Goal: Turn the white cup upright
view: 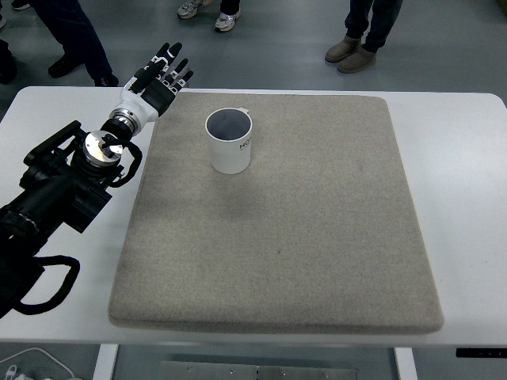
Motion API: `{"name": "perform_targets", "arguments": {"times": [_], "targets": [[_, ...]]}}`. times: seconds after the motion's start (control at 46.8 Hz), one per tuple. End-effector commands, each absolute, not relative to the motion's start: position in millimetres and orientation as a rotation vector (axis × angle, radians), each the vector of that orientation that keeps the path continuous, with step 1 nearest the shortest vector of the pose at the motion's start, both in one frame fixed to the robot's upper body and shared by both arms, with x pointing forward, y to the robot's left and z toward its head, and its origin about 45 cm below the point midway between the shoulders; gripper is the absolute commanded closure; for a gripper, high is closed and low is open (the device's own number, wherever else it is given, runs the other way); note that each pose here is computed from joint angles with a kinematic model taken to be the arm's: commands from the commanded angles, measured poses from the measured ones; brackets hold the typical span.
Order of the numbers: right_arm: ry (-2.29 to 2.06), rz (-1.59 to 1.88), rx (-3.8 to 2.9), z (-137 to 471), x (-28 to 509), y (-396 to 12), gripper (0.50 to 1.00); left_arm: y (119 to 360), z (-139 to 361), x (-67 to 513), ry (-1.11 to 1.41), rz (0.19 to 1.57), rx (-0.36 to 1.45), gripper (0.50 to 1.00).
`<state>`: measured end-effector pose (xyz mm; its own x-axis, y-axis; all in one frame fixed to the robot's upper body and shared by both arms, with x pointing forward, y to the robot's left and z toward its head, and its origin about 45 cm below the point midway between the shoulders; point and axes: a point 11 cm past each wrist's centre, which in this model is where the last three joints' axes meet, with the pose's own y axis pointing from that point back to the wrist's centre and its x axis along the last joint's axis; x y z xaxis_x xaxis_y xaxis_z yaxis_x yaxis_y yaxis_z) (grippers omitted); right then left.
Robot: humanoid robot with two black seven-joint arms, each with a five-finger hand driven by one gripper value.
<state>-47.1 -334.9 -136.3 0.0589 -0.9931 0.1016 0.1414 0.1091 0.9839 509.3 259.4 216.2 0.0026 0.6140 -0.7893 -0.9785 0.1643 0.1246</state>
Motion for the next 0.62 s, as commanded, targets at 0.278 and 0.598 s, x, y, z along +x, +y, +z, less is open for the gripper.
{"name": "perform_targets", "arguments": {"times": [0.278, 0.598], "targets": [[-1.114, -1.159, 1.050, -136.3, -47.1, -334.9, 0.570, 260.0, 217.1, 509.7, 0.846, 1.355, -0.557, 0.508], [-1.113, -1.161, 1.051, -136.4, -47.1, -334.7, 0.570, 260.9, 217.7, 509.9, 0.842, 1.360, -0.564, 0.508]]}}
